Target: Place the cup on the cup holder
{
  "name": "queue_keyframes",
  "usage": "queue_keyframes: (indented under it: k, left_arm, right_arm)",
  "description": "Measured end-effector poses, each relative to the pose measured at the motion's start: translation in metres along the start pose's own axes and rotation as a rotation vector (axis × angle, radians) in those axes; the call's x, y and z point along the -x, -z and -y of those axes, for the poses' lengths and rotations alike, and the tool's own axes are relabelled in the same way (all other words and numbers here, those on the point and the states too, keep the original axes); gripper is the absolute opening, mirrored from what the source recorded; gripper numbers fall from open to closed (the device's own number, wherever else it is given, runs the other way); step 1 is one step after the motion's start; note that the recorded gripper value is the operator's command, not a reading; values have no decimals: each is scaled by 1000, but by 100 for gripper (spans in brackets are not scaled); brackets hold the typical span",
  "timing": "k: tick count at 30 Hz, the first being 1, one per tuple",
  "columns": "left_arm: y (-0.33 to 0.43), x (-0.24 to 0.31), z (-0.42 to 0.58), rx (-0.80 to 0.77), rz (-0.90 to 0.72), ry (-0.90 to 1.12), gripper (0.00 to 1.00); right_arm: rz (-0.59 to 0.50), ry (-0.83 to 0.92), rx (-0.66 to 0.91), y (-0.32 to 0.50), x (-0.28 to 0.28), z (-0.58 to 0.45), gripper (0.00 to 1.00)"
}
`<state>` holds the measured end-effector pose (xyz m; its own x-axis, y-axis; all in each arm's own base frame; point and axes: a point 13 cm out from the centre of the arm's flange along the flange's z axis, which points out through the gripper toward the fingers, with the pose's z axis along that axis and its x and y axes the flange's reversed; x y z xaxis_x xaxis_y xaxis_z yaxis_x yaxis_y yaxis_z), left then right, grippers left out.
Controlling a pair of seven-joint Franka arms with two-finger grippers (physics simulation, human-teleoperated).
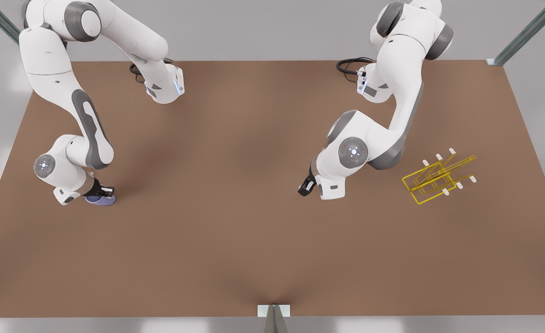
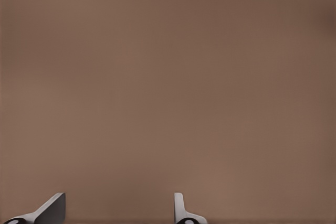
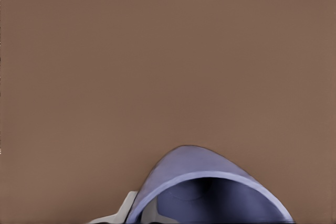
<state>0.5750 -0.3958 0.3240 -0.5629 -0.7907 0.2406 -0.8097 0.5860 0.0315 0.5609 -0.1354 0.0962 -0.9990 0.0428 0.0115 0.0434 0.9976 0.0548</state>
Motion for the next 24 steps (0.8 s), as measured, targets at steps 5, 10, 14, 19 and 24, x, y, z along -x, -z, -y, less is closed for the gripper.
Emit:
queue_keyframes:
  k: [5, 10, 14, 19, 24]
  left_arm:
    - [3, 0, 0, -4, 1, -1, 100]
    - [12, 2, 0, -14, 15, -3, 100]
    - [18, 9, -2, -18, 22, 4, 100]
    - [28, 17, -6, -20, 38, 11, 100]
    - [29, 26, -11, -1, 65, 11, 100]
  right_arm:
    - [12, 7, -9, 10, 4, 0, 21]
    - [46, 32, -29, 55, 23, -12, 21]
    - [93, 96, -21, 122, 78, -66, 21]
    - [67, 146, 20, 145, 114, -158, 21]
    - [14, 193, 53, 127, 109, -292, 21]
